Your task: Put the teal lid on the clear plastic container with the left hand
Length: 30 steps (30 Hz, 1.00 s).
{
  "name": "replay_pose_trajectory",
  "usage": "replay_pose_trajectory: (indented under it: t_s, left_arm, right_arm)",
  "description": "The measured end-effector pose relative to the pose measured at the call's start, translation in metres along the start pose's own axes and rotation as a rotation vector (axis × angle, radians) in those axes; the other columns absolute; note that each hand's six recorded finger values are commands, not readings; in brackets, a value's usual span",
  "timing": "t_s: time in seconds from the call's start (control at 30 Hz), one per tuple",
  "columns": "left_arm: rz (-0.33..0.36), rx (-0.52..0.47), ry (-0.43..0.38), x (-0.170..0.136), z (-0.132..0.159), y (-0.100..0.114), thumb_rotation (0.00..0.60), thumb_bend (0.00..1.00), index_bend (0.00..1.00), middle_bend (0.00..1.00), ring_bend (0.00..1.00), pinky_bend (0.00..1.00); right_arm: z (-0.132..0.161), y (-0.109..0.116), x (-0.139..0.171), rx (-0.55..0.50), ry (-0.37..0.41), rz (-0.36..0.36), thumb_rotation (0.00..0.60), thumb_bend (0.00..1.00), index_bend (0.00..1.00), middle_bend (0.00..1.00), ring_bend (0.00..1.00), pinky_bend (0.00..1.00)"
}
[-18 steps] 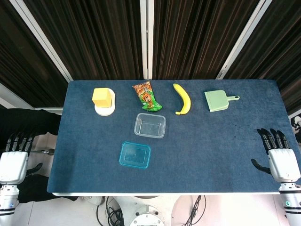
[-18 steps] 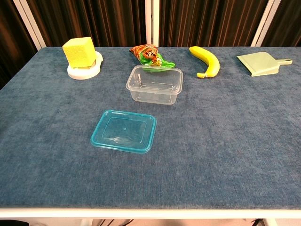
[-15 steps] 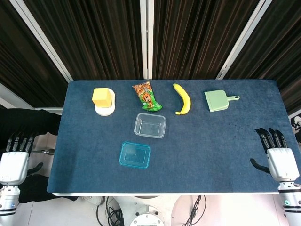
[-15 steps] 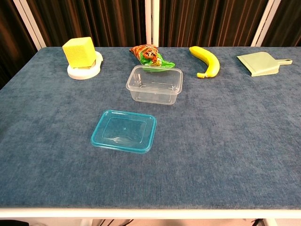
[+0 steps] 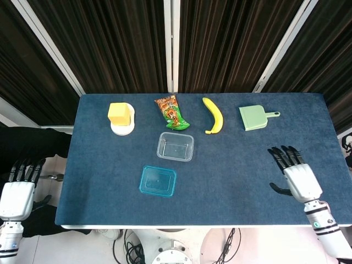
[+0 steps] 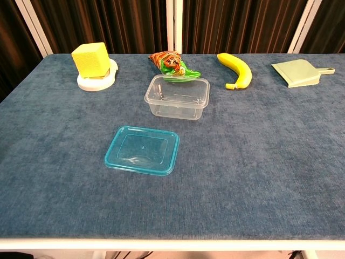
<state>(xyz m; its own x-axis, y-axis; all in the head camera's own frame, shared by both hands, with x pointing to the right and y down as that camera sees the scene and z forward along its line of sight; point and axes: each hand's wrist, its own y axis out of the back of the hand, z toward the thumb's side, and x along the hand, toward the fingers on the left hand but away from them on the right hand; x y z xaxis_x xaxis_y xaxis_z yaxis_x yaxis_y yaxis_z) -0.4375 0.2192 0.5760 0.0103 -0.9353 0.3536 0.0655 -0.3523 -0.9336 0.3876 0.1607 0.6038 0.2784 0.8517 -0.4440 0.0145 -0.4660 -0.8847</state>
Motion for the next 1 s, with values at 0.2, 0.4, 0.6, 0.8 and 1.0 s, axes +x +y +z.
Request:
replay_pose_trajectory:
  t_s: [0.2,0.4,0.6,0.8,1.0]
  left_arm:
    - [0.019,-0.001,-0.014,-0.005,0.002,0.004,0.6,0.0,0.08,0.1,0.0,0.02]
    - [0.026,-0.008,-0.014,-0.009,0.001,0.004,0.6,0.0,0.08,0.1,0.0,0.02]
    - [0.027,-0.028,-0.01,-0.008,-0.001,0.001,0.6,0.0,0.08,0.1,0.0,0.02]
    - [0.033,-0.052,-0.012,-0.005,-0.003,-0.002,0.6,0.0,0.09,0.1,0.0,0.02]
    - [0.028,-0.066,-0.001,-0.005,-0.008,-0.007,0.6,0.0,0.09,0.1,0.0,0.02]
  right_arm:
    - [0.064,-0.009,-0.055,-0.004,0.195,0.078,0.6,0.09,0.0,0.03,0.0,0.02]
    - [0.141,-0.022,-0.116,0.033,0.352,0.155,0.6,0.08,0.0,0.0,0.0,0.0]
    - [0.213,-0.039,-0.174,0.068,0.414,0.19,0.6,0.07,0.0,0.0,0.0,0.0]
    - [0.256,-0.061,-0.219,0.109,0.408,0.217,0.6,0.07,0.0,0.0,0.0,0.0]
    - [0.282,-0.087,-0.252,0.158,0.378,0.252,0.6,0.07,0.0,0.0,0.0,0.0]
